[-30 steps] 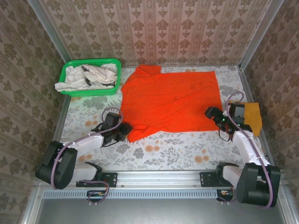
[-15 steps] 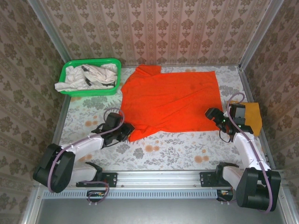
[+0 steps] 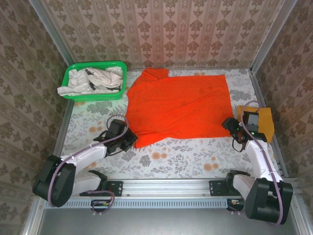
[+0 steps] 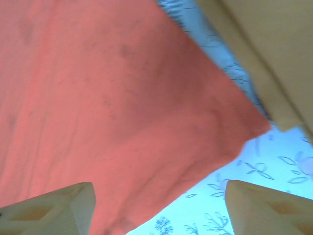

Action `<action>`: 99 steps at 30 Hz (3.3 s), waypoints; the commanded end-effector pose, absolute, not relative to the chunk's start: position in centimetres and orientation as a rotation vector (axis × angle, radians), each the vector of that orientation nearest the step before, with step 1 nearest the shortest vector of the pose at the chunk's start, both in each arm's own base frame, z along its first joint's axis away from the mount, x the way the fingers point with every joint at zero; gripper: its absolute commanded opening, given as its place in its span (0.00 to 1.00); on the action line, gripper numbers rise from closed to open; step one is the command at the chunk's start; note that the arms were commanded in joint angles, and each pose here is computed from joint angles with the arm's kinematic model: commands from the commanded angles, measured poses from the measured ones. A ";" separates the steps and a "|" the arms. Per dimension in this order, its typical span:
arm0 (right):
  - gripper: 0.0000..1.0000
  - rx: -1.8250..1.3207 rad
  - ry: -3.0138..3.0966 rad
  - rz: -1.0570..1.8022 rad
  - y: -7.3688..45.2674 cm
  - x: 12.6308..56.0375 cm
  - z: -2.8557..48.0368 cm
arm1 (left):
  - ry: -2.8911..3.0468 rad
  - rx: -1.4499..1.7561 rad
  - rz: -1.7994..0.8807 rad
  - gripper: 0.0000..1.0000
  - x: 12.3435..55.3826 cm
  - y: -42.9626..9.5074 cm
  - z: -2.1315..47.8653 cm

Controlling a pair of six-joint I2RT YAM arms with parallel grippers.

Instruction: Fold and stack the t-shirts

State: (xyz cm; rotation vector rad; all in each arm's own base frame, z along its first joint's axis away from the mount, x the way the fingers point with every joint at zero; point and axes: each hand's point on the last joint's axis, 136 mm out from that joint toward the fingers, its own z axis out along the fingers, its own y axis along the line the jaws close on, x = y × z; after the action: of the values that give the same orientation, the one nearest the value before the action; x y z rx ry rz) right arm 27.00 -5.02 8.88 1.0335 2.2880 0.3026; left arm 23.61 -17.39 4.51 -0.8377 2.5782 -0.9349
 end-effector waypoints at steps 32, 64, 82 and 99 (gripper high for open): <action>0.00 1.431 2.229 0.254 -7.3 21.7 4.6 | 2.607 -0.795 -0.707 0.00 21.7 -13.7 6.0; 0.00 1.146 2.308 0.233 -8.4 29.8 11.0 | 2.568 -0.637 -0.801 0.00 33.2 -15.7 13.4; 0.00 1.143 2.395 0.215 -9.1 35.2 8.9 | 2.603 -0.424 -0.777 0.00 39.5 -16.4 13.8; 0.00 1.152 2.453 0.180 -9.4 36.4 6.5 | 2.638 -0.433 -0.783 0.00 42.4 -16.6 10.9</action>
State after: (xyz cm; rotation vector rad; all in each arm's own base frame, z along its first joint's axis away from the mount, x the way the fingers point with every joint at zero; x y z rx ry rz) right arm 35.70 -8.72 6.47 1.1723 2.4590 0.2277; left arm 41.19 -16.68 10.38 -0.4585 2.6614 -0.7710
